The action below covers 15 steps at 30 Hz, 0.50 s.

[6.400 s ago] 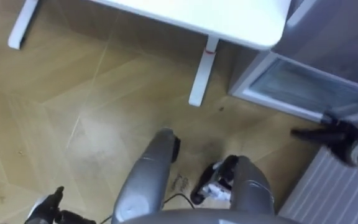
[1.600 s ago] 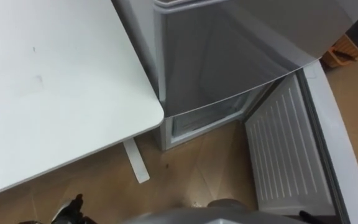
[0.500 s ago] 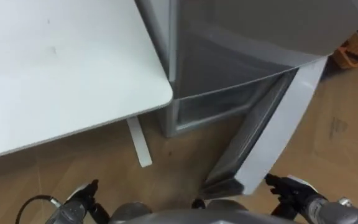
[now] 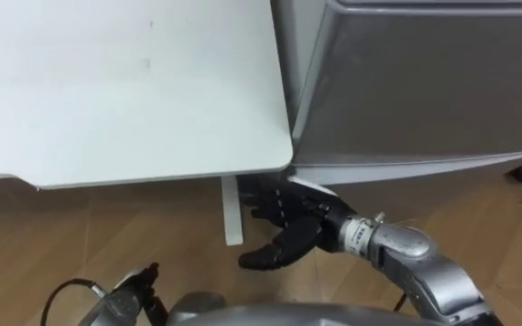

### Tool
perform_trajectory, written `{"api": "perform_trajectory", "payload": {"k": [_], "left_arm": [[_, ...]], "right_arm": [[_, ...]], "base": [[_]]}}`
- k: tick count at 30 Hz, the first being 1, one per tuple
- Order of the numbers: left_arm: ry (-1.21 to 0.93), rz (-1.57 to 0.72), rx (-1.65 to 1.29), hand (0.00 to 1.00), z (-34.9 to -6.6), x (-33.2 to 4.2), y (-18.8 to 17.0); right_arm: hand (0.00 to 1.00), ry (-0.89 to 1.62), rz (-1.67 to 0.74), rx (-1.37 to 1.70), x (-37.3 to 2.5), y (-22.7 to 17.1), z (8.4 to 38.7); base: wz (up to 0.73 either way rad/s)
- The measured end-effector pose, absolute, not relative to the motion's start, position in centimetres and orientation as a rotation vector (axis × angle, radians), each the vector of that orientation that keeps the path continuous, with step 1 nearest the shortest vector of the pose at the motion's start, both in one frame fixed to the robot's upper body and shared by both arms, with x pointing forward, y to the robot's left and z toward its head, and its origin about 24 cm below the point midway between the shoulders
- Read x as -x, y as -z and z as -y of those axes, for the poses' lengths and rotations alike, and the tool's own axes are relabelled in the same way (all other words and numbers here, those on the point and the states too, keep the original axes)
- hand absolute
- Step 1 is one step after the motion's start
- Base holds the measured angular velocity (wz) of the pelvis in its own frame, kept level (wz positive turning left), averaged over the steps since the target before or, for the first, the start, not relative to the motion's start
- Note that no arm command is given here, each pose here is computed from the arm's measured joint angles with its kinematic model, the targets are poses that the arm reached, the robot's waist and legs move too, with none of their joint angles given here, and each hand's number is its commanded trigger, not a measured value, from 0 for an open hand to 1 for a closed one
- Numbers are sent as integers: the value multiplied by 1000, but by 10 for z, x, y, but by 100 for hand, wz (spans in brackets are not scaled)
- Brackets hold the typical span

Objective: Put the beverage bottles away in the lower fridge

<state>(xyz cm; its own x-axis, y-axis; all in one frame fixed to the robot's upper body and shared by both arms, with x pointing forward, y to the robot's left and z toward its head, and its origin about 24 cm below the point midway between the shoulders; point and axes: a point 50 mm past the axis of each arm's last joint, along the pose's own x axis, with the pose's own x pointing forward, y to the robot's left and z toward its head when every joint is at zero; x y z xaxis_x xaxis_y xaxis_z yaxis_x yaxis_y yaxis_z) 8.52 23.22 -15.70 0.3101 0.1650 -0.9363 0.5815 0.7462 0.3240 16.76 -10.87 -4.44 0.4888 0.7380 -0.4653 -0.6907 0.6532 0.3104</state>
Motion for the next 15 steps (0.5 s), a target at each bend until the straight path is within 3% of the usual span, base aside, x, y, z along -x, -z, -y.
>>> {"api": "perform_trajectory", "payload": {"k": [6,15], "left_arm": [[296,-1276,-710,0,-235,-83,157],[249,-1324,-648,0,-240,-70,158]], "right_arm": [[0,-856,-630,-87,-167,52,113],[0,-685,-803,-129,-145,91,153]], "base": [[1],[5]]}}
